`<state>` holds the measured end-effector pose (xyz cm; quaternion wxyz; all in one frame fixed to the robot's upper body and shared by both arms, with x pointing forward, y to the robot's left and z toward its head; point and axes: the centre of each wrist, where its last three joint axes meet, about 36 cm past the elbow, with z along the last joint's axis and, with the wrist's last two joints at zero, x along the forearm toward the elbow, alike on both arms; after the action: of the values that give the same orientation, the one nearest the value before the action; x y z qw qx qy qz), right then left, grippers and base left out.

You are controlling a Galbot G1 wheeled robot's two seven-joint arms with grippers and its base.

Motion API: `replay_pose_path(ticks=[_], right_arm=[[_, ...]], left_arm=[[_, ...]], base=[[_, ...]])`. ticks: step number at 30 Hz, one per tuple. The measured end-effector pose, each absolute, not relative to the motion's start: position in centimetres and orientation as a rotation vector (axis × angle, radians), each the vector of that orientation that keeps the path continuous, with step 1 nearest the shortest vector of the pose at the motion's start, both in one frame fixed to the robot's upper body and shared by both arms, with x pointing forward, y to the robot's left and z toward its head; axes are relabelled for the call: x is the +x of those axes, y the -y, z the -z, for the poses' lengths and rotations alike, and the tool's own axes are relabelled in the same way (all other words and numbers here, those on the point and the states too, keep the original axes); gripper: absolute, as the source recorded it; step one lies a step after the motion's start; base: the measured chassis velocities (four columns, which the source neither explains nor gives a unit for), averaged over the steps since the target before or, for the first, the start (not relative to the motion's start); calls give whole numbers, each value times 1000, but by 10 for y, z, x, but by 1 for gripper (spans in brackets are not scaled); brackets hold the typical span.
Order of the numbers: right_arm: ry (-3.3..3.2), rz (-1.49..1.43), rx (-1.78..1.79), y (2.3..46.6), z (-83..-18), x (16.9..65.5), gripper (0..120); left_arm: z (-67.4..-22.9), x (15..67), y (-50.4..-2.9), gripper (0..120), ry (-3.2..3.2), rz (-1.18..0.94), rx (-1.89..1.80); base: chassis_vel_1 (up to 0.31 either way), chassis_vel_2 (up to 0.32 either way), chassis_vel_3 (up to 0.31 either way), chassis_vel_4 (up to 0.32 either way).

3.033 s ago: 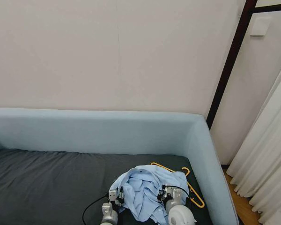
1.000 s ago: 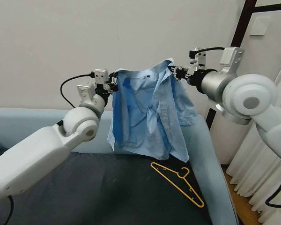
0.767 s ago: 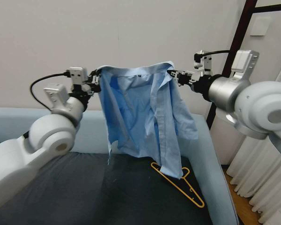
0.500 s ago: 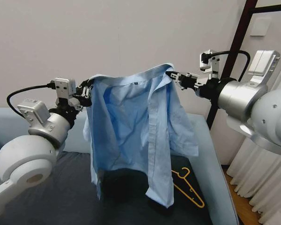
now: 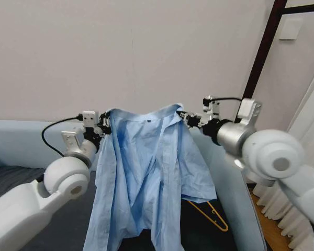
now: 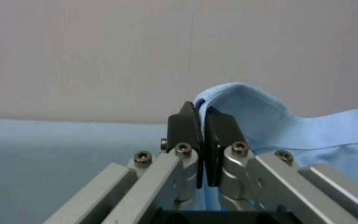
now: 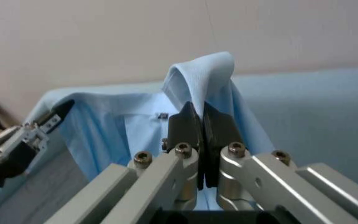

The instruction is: Pick up the clothes from the sofa and hang them on the clothes hanger.

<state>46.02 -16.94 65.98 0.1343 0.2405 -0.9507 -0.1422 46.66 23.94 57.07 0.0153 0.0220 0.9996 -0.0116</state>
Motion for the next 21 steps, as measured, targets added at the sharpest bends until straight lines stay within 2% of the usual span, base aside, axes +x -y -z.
replay_pose_path(ticks=[1,4,5,9,10,13,16,21], right_arm=[[2747,406,689,168,-650,462,0],[2656,359,621,165,-578,466,0],[2656,359,621,165,-578,466,0],[2556,337,538,162,-508,460,0],[2556,337,538,162,-508,460,0],[2462,309,508,147,-464,452,0],[2409,290,521,136,-455,449,0],[2394,261,520,134,-449,473,0]], left_arm=[[-561,468,-238,0,-3119,39,69],[-495,464,-231,0,-3194,61,74],[-495,464,-231,0,-3194,61,74],[-415,449,-229,0,-3304,86,34],[-415,449,-229,0,-3304,86,34],[-364,434,-218,0,-3371,113,-4],[-350,426,-209,0,-3399,152,-10],[-345,438,-211,0,-3406,139,-11]], base=[[0,0,0,0],[0,0,0,0],[0,0,0,0],[0,0,0,0],[0,0,0,0],[0,0,0,0],[0,0,0,0],[0,0,0,0]])
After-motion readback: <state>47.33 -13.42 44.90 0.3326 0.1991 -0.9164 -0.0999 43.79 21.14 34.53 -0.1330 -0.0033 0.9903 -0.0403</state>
